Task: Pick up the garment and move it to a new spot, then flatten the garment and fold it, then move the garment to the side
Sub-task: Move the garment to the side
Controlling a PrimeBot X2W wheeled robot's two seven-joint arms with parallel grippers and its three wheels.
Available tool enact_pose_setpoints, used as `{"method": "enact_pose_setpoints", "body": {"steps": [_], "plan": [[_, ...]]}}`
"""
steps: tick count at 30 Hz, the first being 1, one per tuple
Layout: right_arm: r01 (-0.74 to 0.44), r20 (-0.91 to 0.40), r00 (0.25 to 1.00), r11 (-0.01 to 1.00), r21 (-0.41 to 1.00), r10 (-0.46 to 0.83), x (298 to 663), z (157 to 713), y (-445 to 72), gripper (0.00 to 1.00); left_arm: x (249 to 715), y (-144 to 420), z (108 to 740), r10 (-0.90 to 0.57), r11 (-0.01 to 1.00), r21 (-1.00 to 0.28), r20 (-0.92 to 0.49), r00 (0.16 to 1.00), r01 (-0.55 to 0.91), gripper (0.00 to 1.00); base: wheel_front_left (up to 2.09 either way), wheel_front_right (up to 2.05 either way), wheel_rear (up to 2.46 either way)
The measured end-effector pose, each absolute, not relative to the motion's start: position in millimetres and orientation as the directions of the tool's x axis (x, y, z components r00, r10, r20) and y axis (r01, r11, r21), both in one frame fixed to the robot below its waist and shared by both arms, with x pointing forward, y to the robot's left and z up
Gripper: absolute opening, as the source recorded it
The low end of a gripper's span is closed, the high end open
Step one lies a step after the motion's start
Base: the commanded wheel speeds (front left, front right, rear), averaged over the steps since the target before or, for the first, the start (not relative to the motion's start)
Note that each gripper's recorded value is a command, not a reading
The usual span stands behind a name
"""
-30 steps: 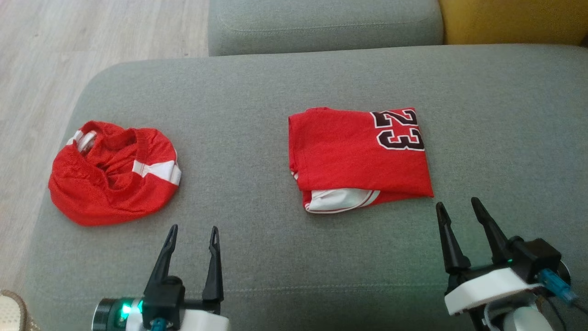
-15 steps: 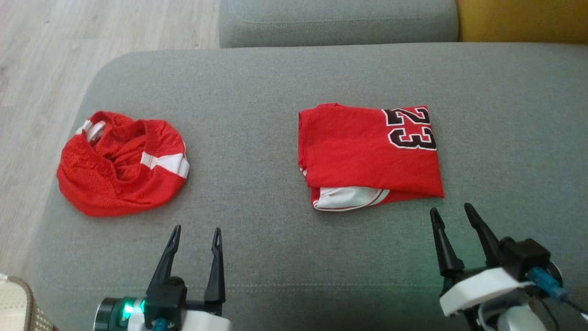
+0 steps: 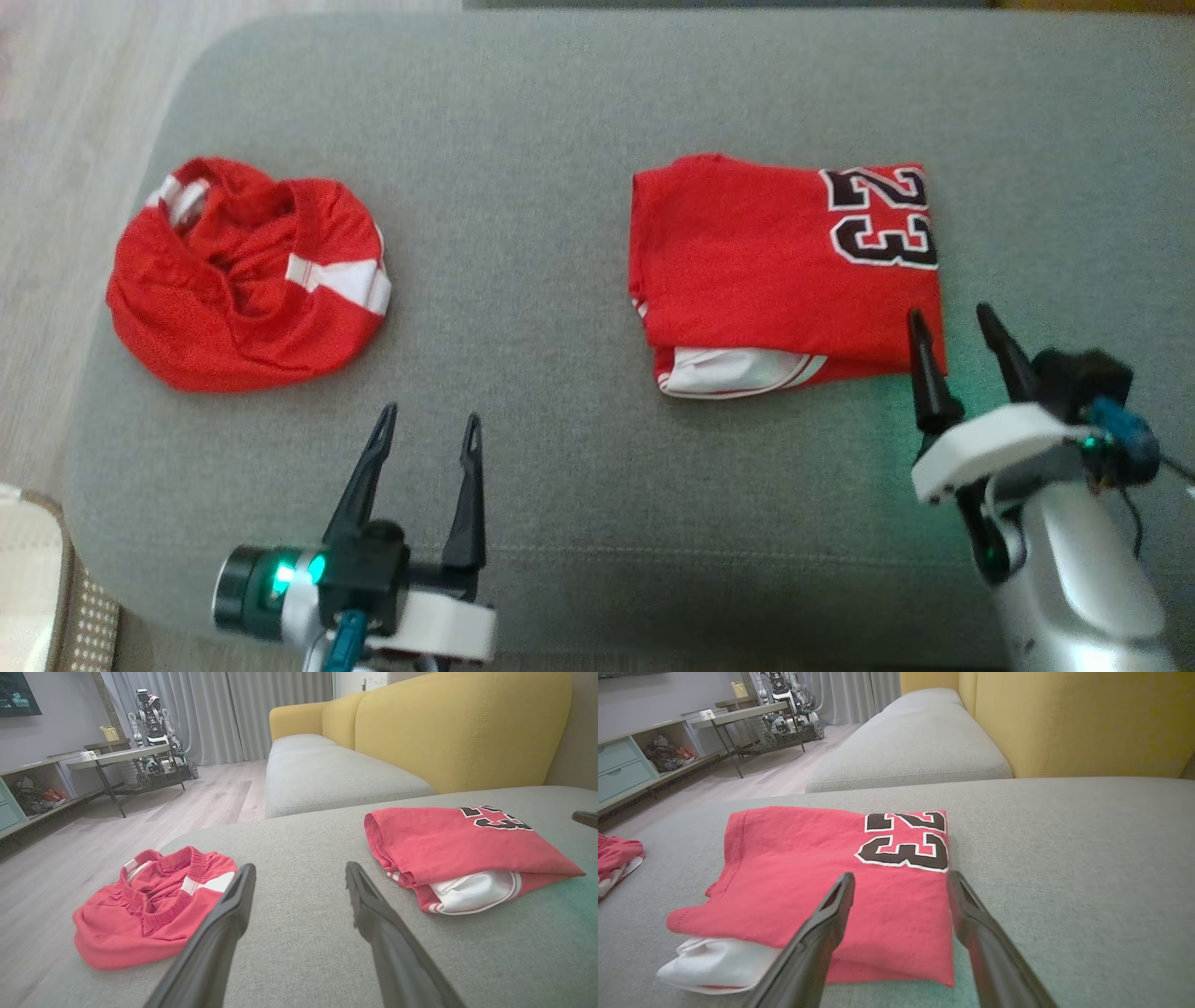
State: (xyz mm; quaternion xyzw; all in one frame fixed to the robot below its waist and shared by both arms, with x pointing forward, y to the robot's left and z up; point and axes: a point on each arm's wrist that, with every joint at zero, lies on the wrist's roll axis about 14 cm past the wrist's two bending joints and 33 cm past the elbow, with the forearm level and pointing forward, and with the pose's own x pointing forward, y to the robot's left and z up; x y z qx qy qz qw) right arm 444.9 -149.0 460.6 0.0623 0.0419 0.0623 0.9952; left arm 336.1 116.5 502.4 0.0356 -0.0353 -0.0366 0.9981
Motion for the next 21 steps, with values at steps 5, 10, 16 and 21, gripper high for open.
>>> {"method": "enact_pose_setpoints", "body": {"steps": [5,10,16,21], "plan": [[-0.092,-0.157,0.981,0.985,0.149,0.115,473,437,-156,1.0,351,112,499,-0.087,0.994,0.07,0.059,0.994,0.083,1.0,0.0,0.0,0.0],[-0.033,-0.212,0.975,0.984,0.174,0.07,503,423,-176,1.0,363,108,491,-0.096,0.993,0.07,0.039,0.995,0.093,1.0,0.0,0.0,0.0],[-0.01,-0.261,0.963,0.972,0.236,0.073,523,411,-175,1.0,375,106,490,-0.102,0.992,0.072,0.04,0.994,0.099,1.0,0.0,0.0,0.0],[-0.031,-0.35,0.93,0.973,0.228,0.111,524,388,-167,1.0,379,102,484,-0.105,0.992,0.069,0.026,0.994,0.103,1.0,0.0,0.0,0.0]]}}
